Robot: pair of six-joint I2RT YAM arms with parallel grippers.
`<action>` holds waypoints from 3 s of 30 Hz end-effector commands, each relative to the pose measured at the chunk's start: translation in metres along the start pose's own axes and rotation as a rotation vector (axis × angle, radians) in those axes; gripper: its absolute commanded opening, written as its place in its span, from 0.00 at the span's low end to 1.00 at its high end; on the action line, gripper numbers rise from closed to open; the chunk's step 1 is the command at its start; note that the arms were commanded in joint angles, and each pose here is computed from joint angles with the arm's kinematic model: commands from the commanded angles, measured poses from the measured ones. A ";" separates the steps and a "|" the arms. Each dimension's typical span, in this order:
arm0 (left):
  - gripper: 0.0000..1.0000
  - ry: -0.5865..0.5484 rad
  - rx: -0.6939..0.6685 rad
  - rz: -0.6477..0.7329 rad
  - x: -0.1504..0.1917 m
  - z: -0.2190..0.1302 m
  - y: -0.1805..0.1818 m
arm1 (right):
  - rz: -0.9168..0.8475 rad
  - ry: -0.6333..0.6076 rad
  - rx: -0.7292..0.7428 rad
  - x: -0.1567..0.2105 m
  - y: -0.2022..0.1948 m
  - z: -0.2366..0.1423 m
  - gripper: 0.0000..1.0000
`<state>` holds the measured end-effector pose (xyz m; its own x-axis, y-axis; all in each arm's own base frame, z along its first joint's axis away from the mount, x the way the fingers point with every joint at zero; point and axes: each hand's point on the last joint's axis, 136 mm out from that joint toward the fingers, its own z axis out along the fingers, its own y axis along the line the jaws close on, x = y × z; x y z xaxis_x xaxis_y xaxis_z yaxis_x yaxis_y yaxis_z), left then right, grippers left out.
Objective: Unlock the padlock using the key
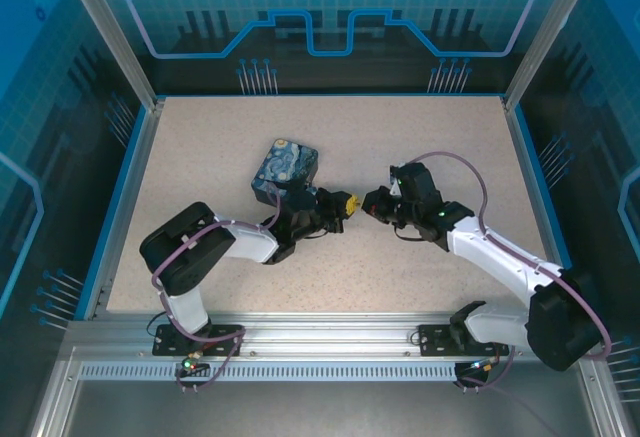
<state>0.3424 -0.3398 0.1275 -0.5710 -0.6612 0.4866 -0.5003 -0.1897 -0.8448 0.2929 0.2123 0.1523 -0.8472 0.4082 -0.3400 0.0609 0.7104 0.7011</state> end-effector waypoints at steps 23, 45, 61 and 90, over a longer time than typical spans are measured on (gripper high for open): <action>0.00 0.255 0.339 1.013 0.057 -0.024 -0.113 | -0.014 -0.064 -0.408 -0.039 0.051 -0.040 0.44; 0.00 0.166 0.327 1.055 0.058 -0.024 -0.122 | -0.017 -0.028 -0.469 -0.024 0.070 -0.021 0.32; 0.00 0.115 0.307 1.048 0.052 -0.021 -0.121 | -0.014 -0.011 -0.491 -0.023 0.070 -0.017 0.00; 0.99 -0.128 -0.123 1.156 0.014 -0.094 -0.167 | -0.347 -0.021 -0.345 -0.027 0.049 -0.044 0.00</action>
<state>0.3595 -0.2644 0.3041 -0.6238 -0.4660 -0.6275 0.3117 0.5879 -0.7465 0.2960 0.2114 0.2078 -0.8311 0.2578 -0.4928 -0.3175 0.5076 0.8010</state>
